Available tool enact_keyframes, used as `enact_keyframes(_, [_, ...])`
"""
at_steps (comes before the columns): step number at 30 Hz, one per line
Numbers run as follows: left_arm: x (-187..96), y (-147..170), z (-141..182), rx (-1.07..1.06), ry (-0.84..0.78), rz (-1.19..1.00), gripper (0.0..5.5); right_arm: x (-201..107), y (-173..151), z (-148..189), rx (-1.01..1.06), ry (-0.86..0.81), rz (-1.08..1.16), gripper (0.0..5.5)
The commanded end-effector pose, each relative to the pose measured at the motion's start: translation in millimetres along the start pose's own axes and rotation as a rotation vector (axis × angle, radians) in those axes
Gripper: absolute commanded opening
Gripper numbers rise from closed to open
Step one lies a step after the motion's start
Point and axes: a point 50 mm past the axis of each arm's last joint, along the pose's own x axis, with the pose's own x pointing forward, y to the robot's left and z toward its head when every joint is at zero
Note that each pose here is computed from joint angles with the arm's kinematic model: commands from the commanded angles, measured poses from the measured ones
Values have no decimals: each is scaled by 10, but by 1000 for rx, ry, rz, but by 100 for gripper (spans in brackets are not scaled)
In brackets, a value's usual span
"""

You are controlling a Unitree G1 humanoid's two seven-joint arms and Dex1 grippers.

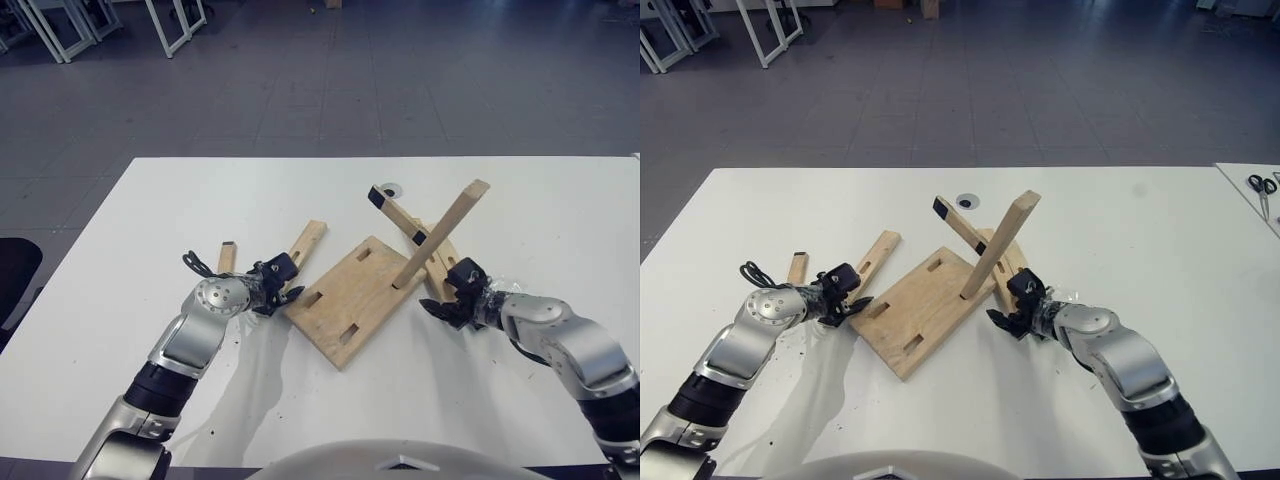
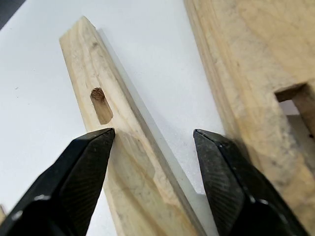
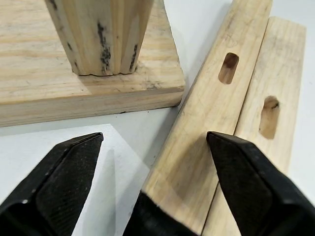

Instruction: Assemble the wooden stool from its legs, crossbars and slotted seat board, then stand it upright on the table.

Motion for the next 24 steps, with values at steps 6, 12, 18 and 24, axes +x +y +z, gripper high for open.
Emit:
enact_keyframes(6, [-55,-276,125,29,-42,-182,297,422,-103,334,-16,-152,-87,389])
enact_keyframes(12, [-98,-303,212,49,-42,-213,297,492,-242,434,31,-250,-154,389])
enact_keyframes(18, [-139,-286,165,39,-19,-181,297,-105,-465,401,24,-249,-254,389])
enact_keyframes(24, [-177,-278,139,22,-10,-157,297,-381,-405,-37,84,-107,-281,389])
